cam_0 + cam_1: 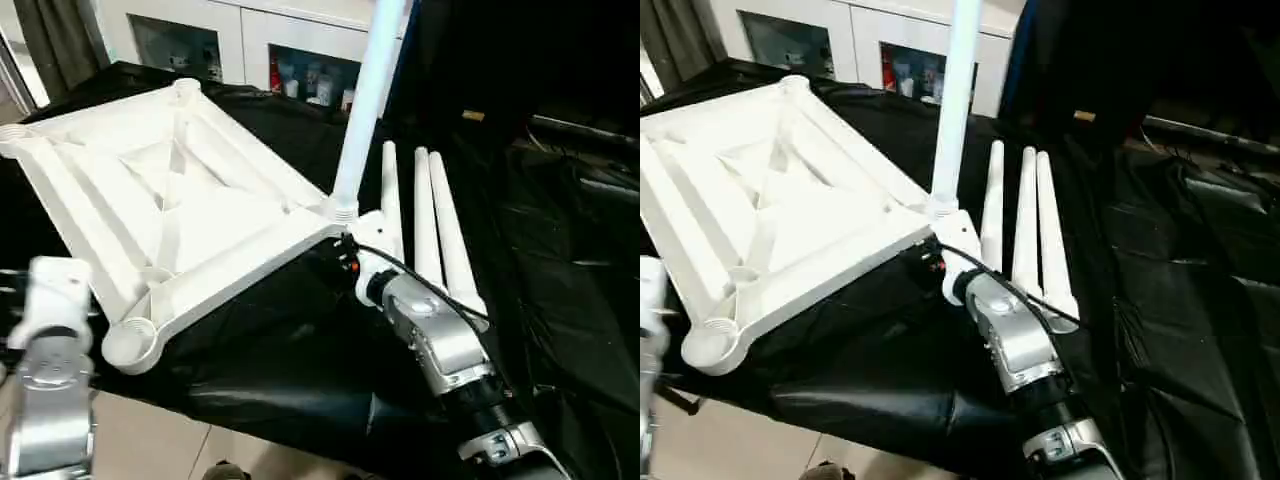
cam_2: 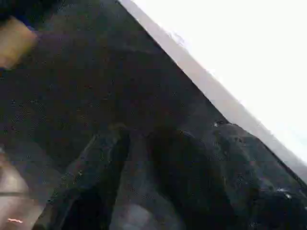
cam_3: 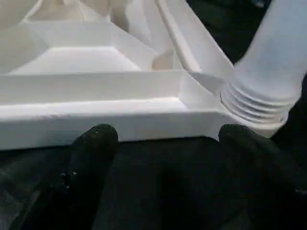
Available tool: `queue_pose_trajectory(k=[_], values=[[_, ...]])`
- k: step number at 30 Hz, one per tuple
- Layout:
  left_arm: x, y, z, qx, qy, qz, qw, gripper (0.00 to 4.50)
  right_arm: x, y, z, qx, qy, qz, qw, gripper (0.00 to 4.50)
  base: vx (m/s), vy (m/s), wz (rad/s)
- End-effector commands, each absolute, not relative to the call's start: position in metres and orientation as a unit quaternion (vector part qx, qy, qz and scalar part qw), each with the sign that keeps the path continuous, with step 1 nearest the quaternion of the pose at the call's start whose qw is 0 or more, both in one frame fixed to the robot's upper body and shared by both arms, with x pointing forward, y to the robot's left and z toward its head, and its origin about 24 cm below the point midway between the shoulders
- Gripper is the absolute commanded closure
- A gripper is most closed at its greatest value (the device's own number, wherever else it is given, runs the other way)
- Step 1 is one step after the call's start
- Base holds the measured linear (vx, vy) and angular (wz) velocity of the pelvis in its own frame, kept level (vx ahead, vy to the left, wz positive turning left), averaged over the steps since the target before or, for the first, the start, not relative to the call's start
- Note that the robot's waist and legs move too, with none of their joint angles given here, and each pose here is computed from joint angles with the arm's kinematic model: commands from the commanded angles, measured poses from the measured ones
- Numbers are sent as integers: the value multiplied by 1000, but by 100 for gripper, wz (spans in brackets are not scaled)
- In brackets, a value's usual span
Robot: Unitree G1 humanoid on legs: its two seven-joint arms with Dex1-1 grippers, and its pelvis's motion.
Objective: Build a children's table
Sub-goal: Rotate table base, then pick table leg
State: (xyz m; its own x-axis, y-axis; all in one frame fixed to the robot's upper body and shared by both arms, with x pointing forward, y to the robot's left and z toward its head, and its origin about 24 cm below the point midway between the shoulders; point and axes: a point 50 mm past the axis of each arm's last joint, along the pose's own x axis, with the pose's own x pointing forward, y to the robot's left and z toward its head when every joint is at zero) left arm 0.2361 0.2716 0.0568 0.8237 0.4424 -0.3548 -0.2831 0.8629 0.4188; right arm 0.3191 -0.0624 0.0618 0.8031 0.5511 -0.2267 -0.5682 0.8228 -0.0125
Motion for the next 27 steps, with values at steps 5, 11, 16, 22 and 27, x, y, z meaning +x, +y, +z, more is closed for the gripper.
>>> queue_pose_trajectory(k=[5,11,16,22,27], values=[[258,234,54,127,223,95,962,130,316,-69,64,-42,109,283,952,69,0,0,0],[286,211,59,106,202,59,972,130,314,-74,69,-45,102,272,956,69,0,0,0],[300,206,62,123,181,52,974,130,316,-80,75,-50,113,233,965,69,0,0,0],[293,223,75,180,163,56,968,129,330,-91,86,-35,141,192,971,36,0,0,0],[286,218,81,201,142,-36,968,129,352,-106,94,-31,177,130,975,11,0,0,0]])
